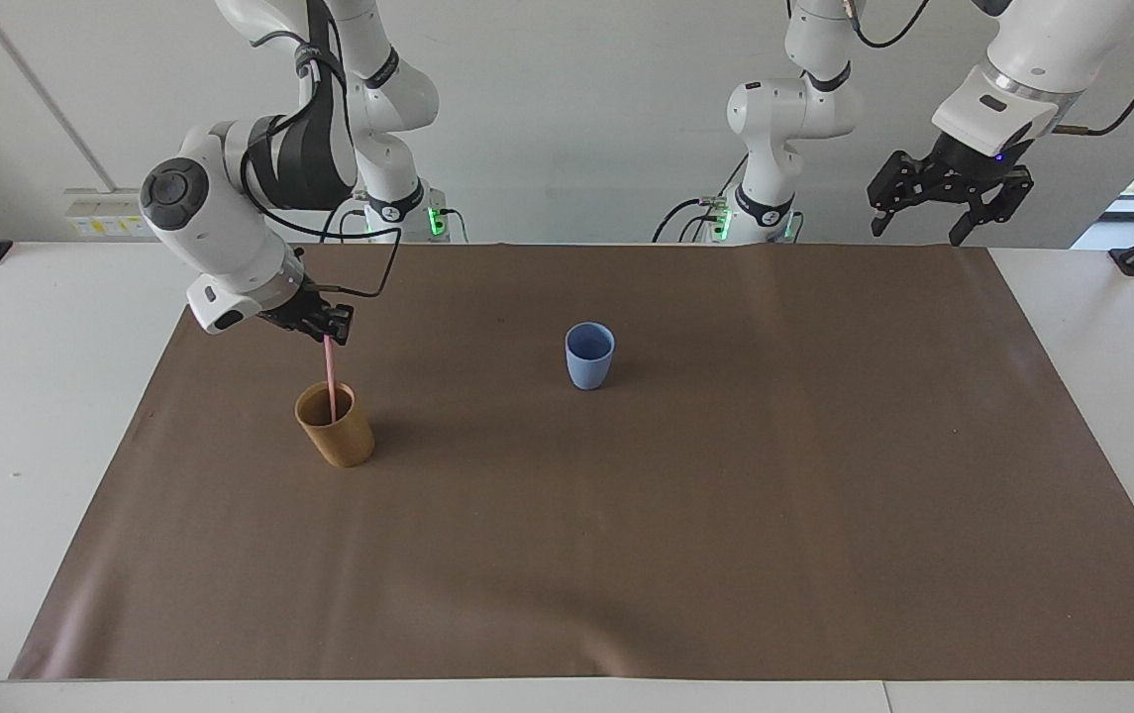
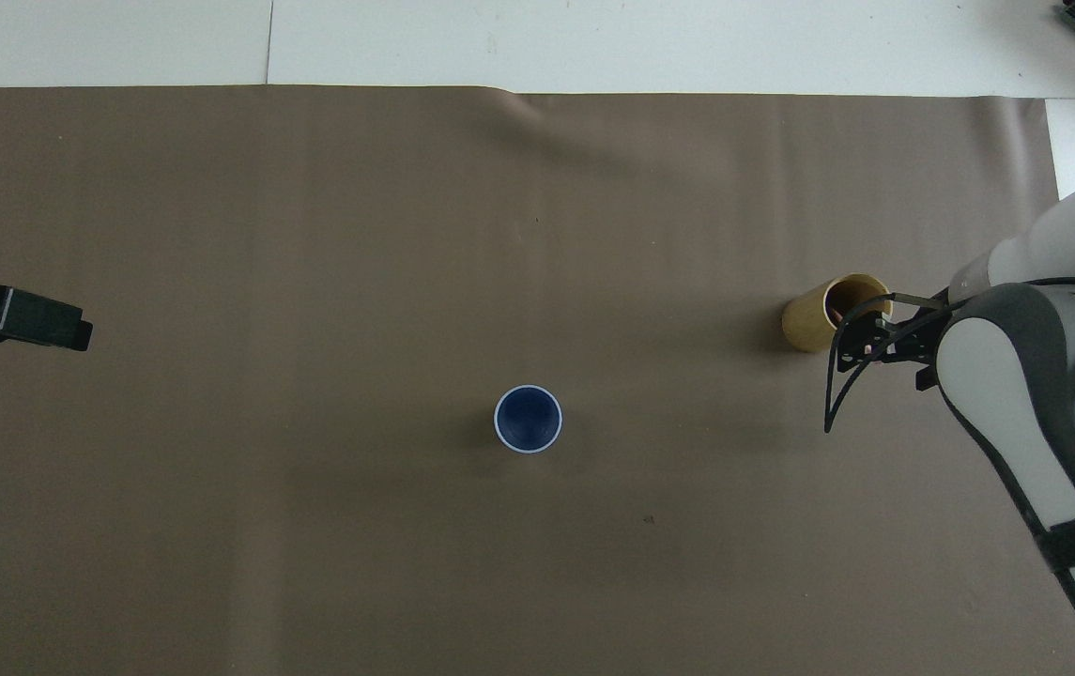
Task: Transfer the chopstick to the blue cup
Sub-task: 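Grasp the pink stick with the right gripper and lift it out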
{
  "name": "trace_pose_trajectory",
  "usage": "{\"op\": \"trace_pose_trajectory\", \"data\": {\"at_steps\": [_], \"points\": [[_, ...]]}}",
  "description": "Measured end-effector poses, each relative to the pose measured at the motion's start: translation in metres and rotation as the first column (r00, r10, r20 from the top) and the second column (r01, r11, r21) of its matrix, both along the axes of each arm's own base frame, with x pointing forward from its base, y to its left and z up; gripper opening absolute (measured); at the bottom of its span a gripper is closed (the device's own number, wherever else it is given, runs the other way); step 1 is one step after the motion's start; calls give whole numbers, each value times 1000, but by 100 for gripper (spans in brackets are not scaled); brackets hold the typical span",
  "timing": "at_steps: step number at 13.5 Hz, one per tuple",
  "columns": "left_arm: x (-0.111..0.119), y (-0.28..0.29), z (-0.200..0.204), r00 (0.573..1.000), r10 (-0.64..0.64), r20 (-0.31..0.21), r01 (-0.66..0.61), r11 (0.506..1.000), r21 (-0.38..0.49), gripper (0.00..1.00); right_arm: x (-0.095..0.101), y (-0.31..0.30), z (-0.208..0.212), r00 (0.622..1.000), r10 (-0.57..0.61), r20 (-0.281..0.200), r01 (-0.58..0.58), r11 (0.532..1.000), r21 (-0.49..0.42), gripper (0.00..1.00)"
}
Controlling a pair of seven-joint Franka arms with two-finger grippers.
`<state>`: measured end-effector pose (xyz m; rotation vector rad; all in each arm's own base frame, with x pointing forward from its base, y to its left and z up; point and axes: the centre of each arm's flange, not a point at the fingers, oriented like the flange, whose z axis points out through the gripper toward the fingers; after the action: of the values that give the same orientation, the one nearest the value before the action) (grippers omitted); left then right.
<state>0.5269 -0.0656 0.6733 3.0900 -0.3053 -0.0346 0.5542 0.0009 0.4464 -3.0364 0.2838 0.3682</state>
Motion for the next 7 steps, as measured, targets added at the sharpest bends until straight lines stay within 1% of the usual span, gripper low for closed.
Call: {"op": "trace_pose_trajectory", "data": {"at_steps": [1,2,3,7], "points": [[0,0,0,1000,0,0,0,1000,0,100,0,1,0,1000,2,-1,-2,1000,0,24],[0,0,0,1000,0,0,0,1000,0,100,0,2,0,1000,4,-1,-4,1000,0,16],[0,0,0,1000,0,0,0,1000,0,100,0,2,0,1000,5,0,-5,1000,1,5],[0,0,0,1000,0,0,0,1000,0,100,2,2,5,1000,5,10,-5,1000,0,5]]}}
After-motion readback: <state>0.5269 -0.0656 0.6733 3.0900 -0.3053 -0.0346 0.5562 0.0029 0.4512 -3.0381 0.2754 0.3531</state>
